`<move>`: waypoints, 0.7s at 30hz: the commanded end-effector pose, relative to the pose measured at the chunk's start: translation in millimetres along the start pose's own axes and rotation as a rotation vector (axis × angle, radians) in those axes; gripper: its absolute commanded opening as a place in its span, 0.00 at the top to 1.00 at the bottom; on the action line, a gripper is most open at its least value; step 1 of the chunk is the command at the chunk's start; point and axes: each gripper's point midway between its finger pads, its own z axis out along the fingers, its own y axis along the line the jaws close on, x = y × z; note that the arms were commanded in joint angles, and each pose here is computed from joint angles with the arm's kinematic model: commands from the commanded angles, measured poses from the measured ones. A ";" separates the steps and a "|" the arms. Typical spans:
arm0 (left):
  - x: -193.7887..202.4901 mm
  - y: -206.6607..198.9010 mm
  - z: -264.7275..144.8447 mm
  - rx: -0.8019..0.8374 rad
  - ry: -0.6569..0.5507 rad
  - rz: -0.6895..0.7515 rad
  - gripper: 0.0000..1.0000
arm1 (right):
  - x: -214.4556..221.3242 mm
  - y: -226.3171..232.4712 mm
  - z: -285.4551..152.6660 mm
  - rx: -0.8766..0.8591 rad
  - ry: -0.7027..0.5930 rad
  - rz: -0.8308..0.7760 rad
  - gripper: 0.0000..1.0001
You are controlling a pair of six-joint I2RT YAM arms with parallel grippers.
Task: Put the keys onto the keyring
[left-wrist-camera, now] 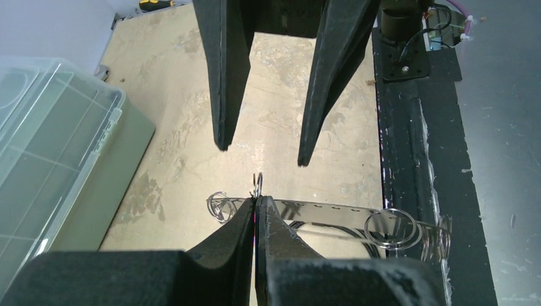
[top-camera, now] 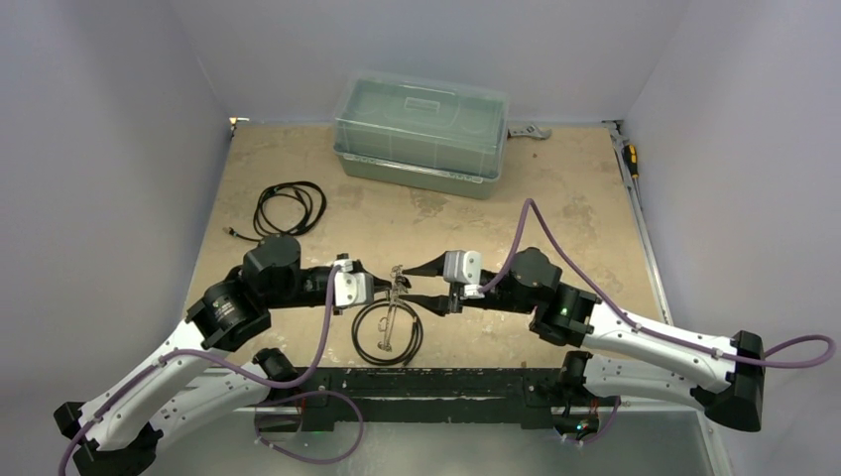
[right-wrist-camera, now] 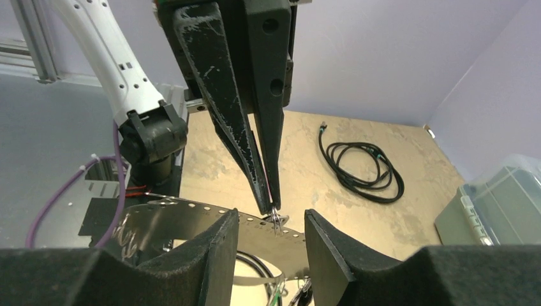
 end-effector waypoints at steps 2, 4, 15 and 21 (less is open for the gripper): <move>-19.9 13.6 -7.5 -0.037 -0.014 0.064 1.00 | -7.4 -9.3 9.2 0.020 0.025 -0.014 0.56; -18.6 13.9 -7.1 -0.036 -0.006 0.064 1.00 | -6.6 -8.9 10.3 0.017 0.026 -0.013 0.57; -13.3 11.6 -2.6 0.000 0.025 0.062 1.00 | 1.4 -9.8 16.4 0.014 0.057 -0.009 0.64; -14.7 11.3 -2.8 0.003 0.021 0.066 1.00 | 7.7 -8.8 20.3 0.002 0.082 -0.004 0.66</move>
